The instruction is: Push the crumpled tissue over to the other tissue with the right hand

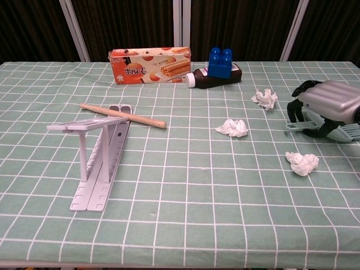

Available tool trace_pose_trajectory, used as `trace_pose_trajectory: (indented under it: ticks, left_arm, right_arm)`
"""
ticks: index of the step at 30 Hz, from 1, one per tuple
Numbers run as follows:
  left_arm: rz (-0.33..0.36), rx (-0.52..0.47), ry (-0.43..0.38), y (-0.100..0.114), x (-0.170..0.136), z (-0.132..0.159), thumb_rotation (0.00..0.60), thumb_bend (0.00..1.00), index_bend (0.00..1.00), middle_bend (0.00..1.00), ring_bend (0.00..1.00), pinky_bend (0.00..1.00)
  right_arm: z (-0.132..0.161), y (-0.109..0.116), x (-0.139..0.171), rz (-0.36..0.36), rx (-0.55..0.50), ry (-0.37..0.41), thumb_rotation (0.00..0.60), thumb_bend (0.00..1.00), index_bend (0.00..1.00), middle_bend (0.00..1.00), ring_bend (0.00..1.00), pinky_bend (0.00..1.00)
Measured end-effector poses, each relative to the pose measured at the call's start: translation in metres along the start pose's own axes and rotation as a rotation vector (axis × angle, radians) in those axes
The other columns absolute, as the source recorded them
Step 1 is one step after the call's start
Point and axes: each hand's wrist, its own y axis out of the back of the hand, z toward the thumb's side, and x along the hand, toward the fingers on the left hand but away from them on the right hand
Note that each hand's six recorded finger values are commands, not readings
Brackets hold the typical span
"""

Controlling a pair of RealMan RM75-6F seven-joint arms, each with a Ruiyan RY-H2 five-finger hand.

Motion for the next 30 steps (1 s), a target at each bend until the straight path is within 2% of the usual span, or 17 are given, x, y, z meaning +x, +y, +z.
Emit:
trace_pose_trajectory:
  ticks: [7,14,18,23,30]
  left_arm:
    - [-0.005,0.006,0.004,0.001,-0.001,0.001,0.600,0.01,0.19,0.15,0.08,0.06]
    - [-0.002,0.021,0.012,0.007,-0.002,0.004,0.600,0.01,0.19,0.15,0.08,0.06]
    - [-0.005,0.032,0.018,0.009,-0.002,0.005,0.600,0.01,0.19,0.15,0.08,0.06]
    - [-0.009,0.041,0.020,0.011,-0.001,0.008,0.600,0.01,0.19,0.15,0.08,0.06]
    - [-0.008,0.050,0.023,0.016,0.000,0.009,0.600,0.01,0.19,0.15,0.08,0.06]
  right_arm:
    - [-0.024,0.042,-0.002,-0.108,-0.094,-0.012,0.600,0.35,0.62,0.51,0.16,0.10]
    - [-0.023,0.083,-0.036,-0.158,-0.204,0.059,0.600,0.37,0.64,0.52,0.18,0.10]
    - [-0.015,0.091,-0.057,-0.158,-0.262,0.106,0.600,0.39,0.64,0.52,0.18,0.10]
    - [0.006,0.089,-0.081,-0.133,-0.340,0.178,0.600,0.40,0.65,0.53,0.20,0.11]
    - [0.044,0.084,-0.092,-0.089,-0.491,0.312,0.600,0.41,0.66,0.54,0.22,0.11]
